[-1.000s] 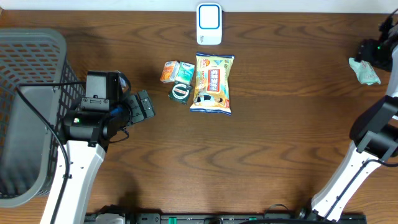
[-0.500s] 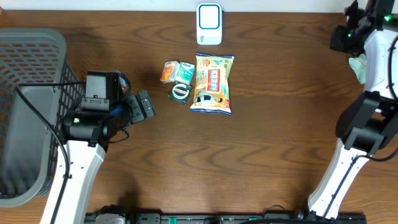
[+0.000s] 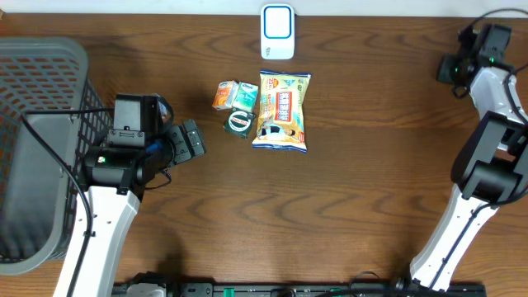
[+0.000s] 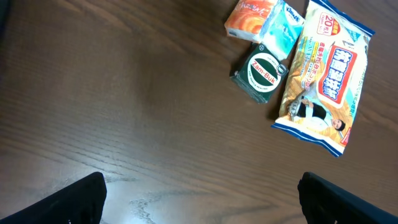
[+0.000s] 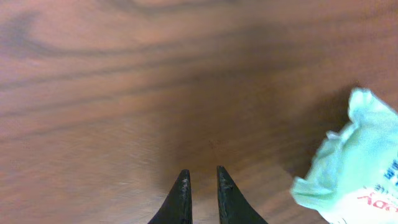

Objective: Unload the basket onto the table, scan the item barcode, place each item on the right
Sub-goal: 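Pull the right gripper back from the wet-wipe pack toward the centre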

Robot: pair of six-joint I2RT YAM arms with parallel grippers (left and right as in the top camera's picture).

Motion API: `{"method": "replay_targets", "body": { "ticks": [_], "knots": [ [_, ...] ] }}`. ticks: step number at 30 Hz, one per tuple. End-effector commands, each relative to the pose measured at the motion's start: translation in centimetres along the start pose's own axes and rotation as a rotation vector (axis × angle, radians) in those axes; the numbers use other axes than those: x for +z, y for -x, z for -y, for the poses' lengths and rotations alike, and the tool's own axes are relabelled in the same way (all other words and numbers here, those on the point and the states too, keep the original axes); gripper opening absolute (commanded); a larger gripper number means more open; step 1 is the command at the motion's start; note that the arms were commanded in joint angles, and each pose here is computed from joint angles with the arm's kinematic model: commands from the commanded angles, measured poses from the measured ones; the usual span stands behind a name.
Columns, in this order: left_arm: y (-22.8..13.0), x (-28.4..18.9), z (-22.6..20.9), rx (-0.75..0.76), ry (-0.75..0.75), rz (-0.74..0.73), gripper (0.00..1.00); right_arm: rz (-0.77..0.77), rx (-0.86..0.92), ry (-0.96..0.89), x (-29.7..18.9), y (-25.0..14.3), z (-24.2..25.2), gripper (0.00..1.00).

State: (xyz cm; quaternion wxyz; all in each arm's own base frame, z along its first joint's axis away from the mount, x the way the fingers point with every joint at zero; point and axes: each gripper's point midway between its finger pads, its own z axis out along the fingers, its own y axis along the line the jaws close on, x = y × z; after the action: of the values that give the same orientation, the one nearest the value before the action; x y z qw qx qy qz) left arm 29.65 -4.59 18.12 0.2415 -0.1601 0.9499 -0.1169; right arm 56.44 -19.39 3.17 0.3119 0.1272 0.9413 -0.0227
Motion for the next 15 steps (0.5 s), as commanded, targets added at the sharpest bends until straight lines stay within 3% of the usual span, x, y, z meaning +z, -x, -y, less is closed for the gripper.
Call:
{"method": "replay_targets", "body": {
  "ticks": [1, 15],
  "knots": [
    [0.4, -0.2, -0.2, -0.002, 0.012, 0.011, 0.97, -0.003, 0.029, -0.042, 0.3, -1.1, 2.6, 0.09],
    [0.4, -0.2, -0.2, -0.002, 0.012, 0.011, 0.98, -0.103, 0.182, -0.237, -2.1, -5.1, 14.0, 0.01]
  ]
}}
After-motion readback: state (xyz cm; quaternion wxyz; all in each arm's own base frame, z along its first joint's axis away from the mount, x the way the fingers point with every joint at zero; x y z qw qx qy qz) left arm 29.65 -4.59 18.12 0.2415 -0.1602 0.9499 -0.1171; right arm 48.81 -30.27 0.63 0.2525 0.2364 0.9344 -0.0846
